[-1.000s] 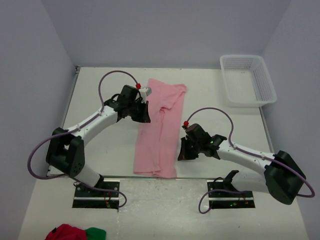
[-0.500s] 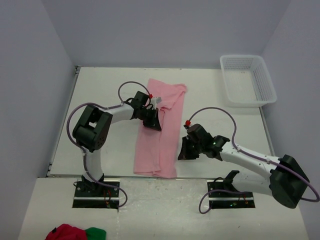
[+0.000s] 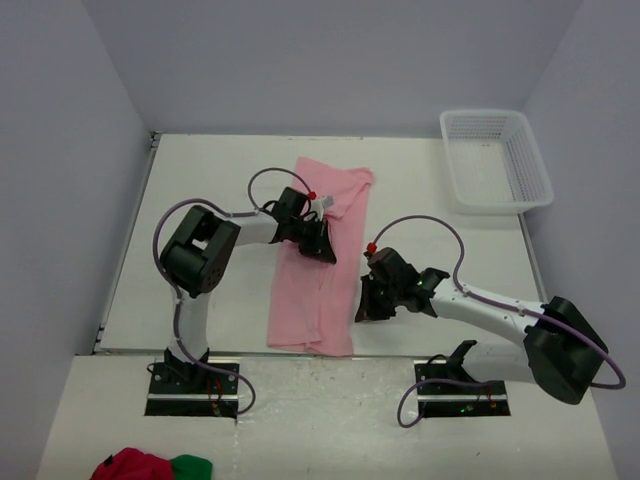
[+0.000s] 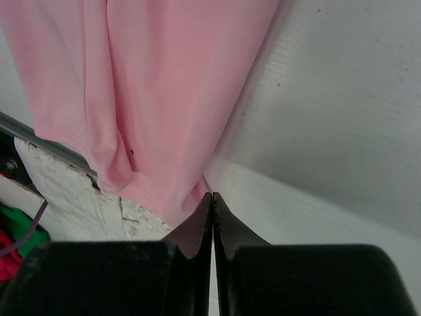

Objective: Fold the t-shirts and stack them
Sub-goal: Grab the bottom of the folded rectangular tshirt with both arms

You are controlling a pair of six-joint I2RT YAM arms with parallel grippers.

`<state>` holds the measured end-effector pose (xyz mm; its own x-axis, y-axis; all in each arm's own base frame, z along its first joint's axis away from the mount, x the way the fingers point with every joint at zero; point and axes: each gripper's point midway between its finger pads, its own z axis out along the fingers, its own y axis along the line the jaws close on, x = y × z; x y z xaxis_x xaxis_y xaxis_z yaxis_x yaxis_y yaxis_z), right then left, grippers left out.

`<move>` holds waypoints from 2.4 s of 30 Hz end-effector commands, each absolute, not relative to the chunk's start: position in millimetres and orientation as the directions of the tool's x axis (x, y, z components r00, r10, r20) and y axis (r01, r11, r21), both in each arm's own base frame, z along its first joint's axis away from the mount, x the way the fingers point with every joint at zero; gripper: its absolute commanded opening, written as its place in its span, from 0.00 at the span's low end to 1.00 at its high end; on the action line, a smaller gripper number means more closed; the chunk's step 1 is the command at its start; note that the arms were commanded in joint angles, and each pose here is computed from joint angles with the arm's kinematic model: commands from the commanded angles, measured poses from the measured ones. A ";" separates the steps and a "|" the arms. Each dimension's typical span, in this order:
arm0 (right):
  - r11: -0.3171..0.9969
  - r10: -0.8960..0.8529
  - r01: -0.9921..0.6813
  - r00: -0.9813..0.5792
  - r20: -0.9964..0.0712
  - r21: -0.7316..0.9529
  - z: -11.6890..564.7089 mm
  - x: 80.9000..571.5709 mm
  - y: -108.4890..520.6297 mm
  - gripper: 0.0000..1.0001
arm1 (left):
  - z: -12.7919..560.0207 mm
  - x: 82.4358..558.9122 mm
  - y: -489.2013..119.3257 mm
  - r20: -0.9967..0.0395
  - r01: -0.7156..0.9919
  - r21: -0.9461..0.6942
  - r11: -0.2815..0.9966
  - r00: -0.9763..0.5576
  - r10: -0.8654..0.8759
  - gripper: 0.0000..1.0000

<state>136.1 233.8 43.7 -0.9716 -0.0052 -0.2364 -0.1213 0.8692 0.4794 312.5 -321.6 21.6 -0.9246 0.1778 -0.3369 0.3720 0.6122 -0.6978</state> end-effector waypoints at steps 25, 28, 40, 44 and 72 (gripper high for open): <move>0.904 -0.040 -0.187 -0.932 -0.361 0.383 80.1 190.8 256.7 0.00 | 47.1 338.0 -280.3 -0.423 0.274 -0.486 0.830 -0.905 0.051 0.00; 0.912 -0.053 -0.194 -0.930 -0.365 0.362 81.4 207.0 264.3 0.00 | 62.0 337.1 -280.6 -0.442 0.287 -0.493 0.821 -0.896 0.048 0.00; 0.927 -0.033 -0.142 -0.953 -0.302 0.347 55.1 237.9 269.4 0.00 | 139.3 334.2 -305.2 -0.547 0.420 -0.589 0.691 -0.836 0.041 0.00; 0.932 -0.026 -0.124 -0.959 -0.281 0.340 44.2 236.4 264.9 0.00 | 122.0 334.7 -324.2 -0.507 0.425 -0.631 0.649 -0.859 0.070 0.00; 0.906 0.072 -0.093 -0.927 -0.368 0.412 98.7 201.0 224.9 0.00 | 14.4 375.6 -389.2 -0.384 0.385 -0.671 0.633 -0.911 0.147 0.00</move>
